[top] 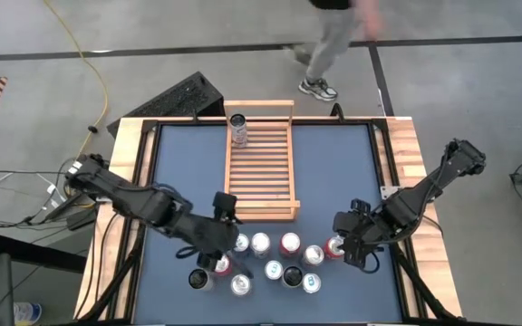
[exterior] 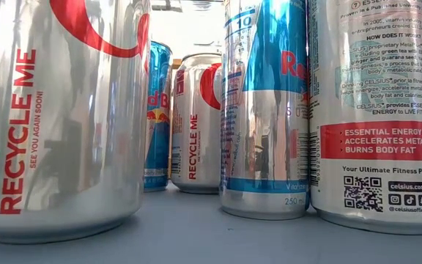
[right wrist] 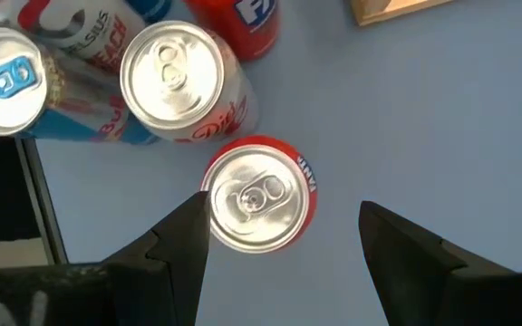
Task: Place canned beverage on shelf
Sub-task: Put the right white soda can on the shelf aligned with the other white soda can
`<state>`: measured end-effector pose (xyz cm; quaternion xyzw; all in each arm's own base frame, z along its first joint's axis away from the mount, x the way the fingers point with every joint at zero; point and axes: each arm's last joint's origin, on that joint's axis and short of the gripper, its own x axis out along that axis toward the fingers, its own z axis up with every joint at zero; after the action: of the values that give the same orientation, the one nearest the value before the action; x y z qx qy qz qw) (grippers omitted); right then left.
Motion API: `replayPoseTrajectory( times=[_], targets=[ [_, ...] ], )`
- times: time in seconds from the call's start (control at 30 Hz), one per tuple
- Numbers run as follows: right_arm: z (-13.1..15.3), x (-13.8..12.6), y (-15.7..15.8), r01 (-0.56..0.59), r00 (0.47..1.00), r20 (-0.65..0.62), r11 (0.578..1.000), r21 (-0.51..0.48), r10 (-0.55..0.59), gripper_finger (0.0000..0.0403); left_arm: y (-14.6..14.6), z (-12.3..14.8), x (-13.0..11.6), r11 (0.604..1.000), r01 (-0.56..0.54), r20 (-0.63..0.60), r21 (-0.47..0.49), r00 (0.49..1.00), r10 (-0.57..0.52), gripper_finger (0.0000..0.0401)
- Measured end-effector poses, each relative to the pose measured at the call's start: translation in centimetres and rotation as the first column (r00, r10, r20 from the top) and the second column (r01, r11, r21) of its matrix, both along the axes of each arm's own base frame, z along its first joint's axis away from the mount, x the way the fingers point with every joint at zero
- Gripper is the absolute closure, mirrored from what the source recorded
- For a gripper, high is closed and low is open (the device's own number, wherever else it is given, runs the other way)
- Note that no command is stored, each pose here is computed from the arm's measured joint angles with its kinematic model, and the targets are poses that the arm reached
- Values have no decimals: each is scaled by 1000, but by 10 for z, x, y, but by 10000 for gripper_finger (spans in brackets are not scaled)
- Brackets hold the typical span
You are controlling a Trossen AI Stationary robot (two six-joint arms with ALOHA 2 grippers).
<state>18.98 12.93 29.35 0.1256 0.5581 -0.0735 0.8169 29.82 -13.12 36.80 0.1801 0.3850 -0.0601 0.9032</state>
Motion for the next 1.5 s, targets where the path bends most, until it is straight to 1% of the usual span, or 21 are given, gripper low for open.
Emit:
replayPoseTrajectory(
  times=[0.07,0.13,0.2,0.23,0.37,0.5,0.7,0.8,0.93,1.03,1.13,1.27,1.37,1.5],
  targets=[
    [0,0,0,4,1000,6,1000,-7,-4,148,5,-6,8,1000,6,-34,-29,999,-7,133],
    [0,0,0,7,1000,8,1000,-8,-7,148,11,-10,14,995,12,-65,-97,998,-18,133],
    [0,1,0,11,1000,15,1000,-13,-11,148,17,-13,19,990,-8,-88,-143,996,-5,133],
    [-1,2,0,15,1000,20,1000,-22,-15,147,20,-14,21,989,-18,-97,-149,995,3,133],
    [-4,5,1,25,999,23,998,-62,-24,147,22,-15,21,990,-25,-108,-140,994,10,133],
    [-11,10,3,-5,1000,-1,995,-95,5,147,22,-15,20,989,-19,-109,-149,994,3,133],
    [-21,17,6,-25,999,-46,991,-132,19,147,10,-13,20,986,9,-71,-169,997,-22,133],
    [-26,20,8,-56,997,-66,987,-151,47,147,7,-12,18,986,20,-67,-165,997,-32,133],
    [-29,23,9,-88,994,-81,983,-163,76,147,6,-12,17,985,10,-67,-173,997,-22,133],
    [-26,25,6,-87,994,-77,983,-161,76,147,5,-7,10,983,8,-65,-186,998,-20,133],
    [-11,30,5,-103,994,-36,983,-149,99,147,1,-3,6,981,18,-55,-195,998,-30,133],
    [21,39,9,-157,983,77,979,-128,168,148,-8,-5,3,982,41,-63,-186,997,-53,133],
    [42,46,17,-201,950,213,970,-134,226,148,-12,-5,1,984,23,-50,-174,998,-33,133],
    [52,51,27,-259,900,326,957,-131,288,148,-20,1,-5,978,11,-34,-208,999,-19,133]
  ],
)
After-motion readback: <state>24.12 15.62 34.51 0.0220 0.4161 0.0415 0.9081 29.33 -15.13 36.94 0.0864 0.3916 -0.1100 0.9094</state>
